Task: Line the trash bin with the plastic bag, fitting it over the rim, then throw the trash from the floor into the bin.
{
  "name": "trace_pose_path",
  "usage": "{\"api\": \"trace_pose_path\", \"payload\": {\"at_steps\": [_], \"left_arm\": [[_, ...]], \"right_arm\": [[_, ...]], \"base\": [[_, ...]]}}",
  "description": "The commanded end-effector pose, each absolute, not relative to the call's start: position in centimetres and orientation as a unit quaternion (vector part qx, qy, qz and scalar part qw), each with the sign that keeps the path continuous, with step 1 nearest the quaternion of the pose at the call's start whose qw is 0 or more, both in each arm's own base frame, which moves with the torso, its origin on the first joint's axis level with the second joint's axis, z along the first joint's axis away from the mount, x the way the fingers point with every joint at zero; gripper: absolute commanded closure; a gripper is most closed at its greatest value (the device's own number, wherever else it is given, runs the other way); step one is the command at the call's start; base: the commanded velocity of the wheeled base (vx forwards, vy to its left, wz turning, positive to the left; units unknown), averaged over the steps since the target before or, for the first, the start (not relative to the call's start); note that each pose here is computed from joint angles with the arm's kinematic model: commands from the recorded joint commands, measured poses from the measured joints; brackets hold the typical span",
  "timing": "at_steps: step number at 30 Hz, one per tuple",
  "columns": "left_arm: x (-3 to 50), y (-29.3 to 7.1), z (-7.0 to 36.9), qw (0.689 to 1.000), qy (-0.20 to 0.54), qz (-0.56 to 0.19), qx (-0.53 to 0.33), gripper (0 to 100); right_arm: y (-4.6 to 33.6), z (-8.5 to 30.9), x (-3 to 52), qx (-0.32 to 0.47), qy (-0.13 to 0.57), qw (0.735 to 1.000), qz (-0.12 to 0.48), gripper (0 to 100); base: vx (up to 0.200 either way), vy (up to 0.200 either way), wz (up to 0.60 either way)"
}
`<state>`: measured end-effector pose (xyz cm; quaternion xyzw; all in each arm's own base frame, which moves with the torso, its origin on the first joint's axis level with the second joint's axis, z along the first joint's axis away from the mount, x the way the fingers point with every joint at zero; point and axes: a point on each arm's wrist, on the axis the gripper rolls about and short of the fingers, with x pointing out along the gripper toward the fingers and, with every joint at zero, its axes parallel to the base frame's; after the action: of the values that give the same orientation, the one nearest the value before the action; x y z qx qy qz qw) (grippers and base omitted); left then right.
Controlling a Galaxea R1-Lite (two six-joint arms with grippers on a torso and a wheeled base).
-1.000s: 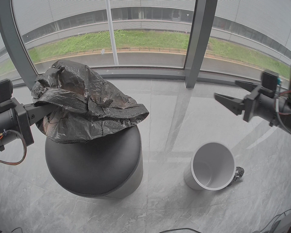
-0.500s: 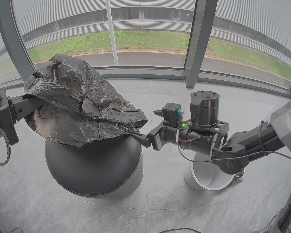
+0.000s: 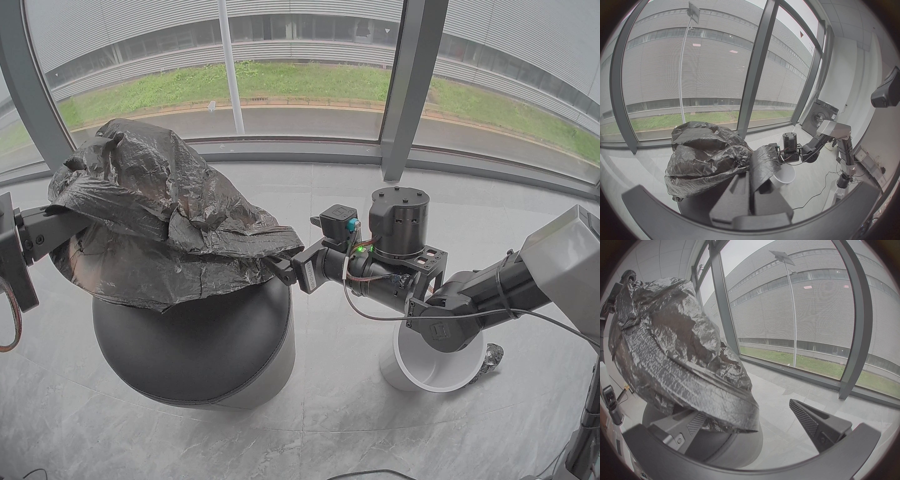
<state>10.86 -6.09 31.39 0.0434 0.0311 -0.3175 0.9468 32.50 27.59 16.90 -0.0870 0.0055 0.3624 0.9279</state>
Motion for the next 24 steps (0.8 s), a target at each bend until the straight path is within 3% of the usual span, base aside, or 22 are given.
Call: {"api": "trace_pose_path", "payload": {"at_steps": [1,11,12,17,24], "left_arm": [[10.8,-6.1,31.2,0.946,0.033,-0.318,0.044,100],[10.8,-6.1,30.9,0.945,0.031,-0.323,0.042,100],[10.8,-6.1,30.9,0.945,0.031,-0.323,0.042,100],[10.7,-6.0,30.3,0.947,0.040,-0.317,0.039,100],[10.4,-5.6,28.4,0.947,0.072,-0.311,0.020,100]], "right_arm": [[27.8,17.8,32.8,-0.077,-0.012,0.929,0.361,0],[28.1,17.0,33.2,-0.078,-0.010,0.927,0.367,0],[28.1,17.0,33.1,-0.077,-0.013,0.926,0.369,100],[27.6,17.2,31.8,-0.079,-0.009,0.921,0.382,100],[23.6,23.2,26.3,-0.063,-0.052,0.911,0.405,100]], "base": [[0.000,0.000,0.00],[0.000,0.000,0.00],[0.000,0.000,0.00],[0.000,0.000,0.00],[0.000,0.000,0.00]]}}
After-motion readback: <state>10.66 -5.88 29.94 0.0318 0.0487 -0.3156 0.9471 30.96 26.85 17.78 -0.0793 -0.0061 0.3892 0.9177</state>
